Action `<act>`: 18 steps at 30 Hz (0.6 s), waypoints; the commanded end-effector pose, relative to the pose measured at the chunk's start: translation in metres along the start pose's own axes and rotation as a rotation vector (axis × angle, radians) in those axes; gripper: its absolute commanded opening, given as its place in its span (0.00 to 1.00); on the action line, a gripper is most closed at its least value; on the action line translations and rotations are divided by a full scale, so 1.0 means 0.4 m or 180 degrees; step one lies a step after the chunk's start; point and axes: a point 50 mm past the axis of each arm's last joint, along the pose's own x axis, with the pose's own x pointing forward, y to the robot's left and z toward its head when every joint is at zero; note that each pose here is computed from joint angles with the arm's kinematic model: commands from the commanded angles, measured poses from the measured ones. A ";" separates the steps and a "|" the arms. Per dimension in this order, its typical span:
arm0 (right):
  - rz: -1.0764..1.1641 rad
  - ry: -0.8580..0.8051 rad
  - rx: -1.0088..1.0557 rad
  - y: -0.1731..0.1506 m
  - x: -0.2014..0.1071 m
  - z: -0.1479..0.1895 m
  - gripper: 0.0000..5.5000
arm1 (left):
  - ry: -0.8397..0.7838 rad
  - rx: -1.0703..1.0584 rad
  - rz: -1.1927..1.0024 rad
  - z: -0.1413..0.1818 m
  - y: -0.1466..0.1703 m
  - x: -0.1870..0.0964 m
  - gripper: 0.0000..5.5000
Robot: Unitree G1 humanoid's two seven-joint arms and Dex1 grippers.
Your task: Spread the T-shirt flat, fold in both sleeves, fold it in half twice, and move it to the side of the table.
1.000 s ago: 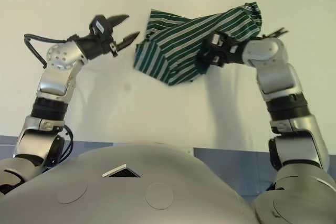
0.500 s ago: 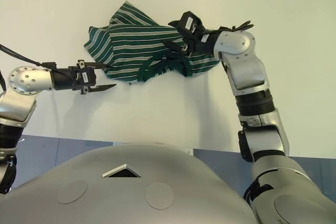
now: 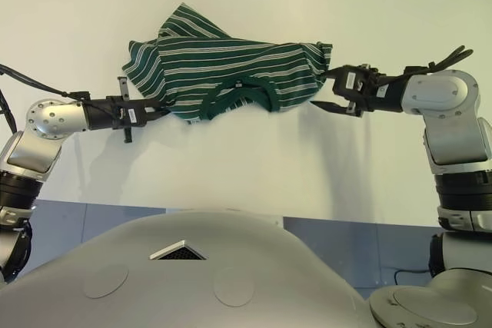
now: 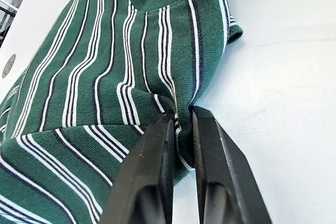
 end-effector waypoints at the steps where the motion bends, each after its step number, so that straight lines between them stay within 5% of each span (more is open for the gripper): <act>1: 0.0100 0.0125 -0.0344 0.031 0.050 -0.034 0.50 | 0.0069 -0.0055 -0.0024 -0.013 0.002 0.003 0.01; 14: 0.0270 0.0145 -0.0322 0.052 0.103 -0.046 0.02 | -0.0037 -0.0146 0.0050 -0.012 0.023 -0.005 0.00; 18: 0.0095 -0.0462 0.0170 0.007 0.084 0.014 0.00 | -0.0271 -0.0319 0.0281 0.009 0.059 -0.024 0.00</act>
